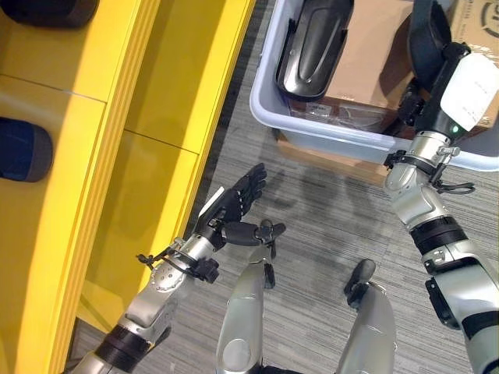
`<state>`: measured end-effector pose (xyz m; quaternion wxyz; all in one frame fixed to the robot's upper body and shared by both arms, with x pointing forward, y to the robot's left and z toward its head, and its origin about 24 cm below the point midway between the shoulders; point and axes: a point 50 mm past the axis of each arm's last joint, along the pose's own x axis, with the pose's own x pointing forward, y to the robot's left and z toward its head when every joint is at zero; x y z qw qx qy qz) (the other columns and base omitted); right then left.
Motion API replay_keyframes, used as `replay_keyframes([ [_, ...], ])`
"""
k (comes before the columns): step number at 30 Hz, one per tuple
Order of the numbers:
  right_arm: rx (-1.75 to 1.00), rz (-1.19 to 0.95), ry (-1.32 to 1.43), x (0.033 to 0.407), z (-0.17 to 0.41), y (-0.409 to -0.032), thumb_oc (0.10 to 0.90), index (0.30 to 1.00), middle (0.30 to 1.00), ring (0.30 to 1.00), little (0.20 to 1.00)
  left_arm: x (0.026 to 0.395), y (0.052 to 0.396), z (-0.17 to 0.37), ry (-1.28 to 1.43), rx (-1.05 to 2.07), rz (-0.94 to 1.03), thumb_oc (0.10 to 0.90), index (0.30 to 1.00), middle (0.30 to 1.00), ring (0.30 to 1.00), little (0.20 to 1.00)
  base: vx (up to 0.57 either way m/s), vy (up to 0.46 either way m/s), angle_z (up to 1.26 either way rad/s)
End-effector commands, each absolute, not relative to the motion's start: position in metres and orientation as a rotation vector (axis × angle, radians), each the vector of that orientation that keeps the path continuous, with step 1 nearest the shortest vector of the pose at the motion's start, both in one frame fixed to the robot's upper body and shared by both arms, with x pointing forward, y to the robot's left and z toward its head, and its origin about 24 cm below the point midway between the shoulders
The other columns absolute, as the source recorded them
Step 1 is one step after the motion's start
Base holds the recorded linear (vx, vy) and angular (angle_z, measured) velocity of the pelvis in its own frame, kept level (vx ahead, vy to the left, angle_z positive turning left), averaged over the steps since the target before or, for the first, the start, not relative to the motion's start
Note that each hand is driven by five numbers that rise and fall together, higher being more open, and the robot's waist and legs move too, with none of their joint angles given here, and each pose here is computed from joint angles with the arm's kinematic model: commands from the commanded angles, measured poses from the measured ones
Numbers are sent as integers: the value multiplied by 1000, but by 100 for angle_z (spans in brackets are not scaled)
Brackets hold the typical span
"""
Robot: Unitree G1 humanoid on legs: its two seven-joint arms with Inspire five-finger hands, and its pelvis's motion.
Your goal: Move parts from the plastic box to the shelf.
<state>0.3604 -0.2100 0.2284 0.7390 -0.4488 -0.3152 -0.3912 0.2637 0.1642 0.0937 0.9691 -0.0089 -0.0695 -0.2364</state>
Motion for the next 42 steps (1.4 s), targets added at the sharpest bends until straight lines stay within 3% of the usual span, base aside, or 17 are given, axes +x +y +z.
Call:
replay_keyframes([
  [1, -976, -899, -1186, 330, 315, -184, 400, 300, 300, 300, 300, 255, 148, 127, -334, -40, -581, 900, 1000, 1000, 1000, 1000, -22, -37, -2],
  [12, -975, -620, -1546, 274, 319, -136, 400, 300, 300, 300, 300, 240, 159, 126, -319, -66, -643, 900, 1000, 1000, 1000, 1000, -30, -5, -1],
  [25, -1257, -403, -1502, 255, 292, -143, 400, 300, 300, 300, 300, 231, 174, 113, -238, -21, -704, 900, 1000, 1000, 1000, 1000, 65, -93, 43],
  [34, -1328, -160, -1540, 254, 284, -121, 400, 300, 300, 300, 300, 220, 195, 101, -219, 0, -575, 900, 1000, 1000, 1000, 1000, -52, -256, 40],
  [42, -1316, -70, -1567, 239, 268, -124, 400, 300, 300, 300, 300, 220, 196, 104, -250, -15, -597, 900, 1000, 1000, 1000, 1000, -134, -11, 103],
])
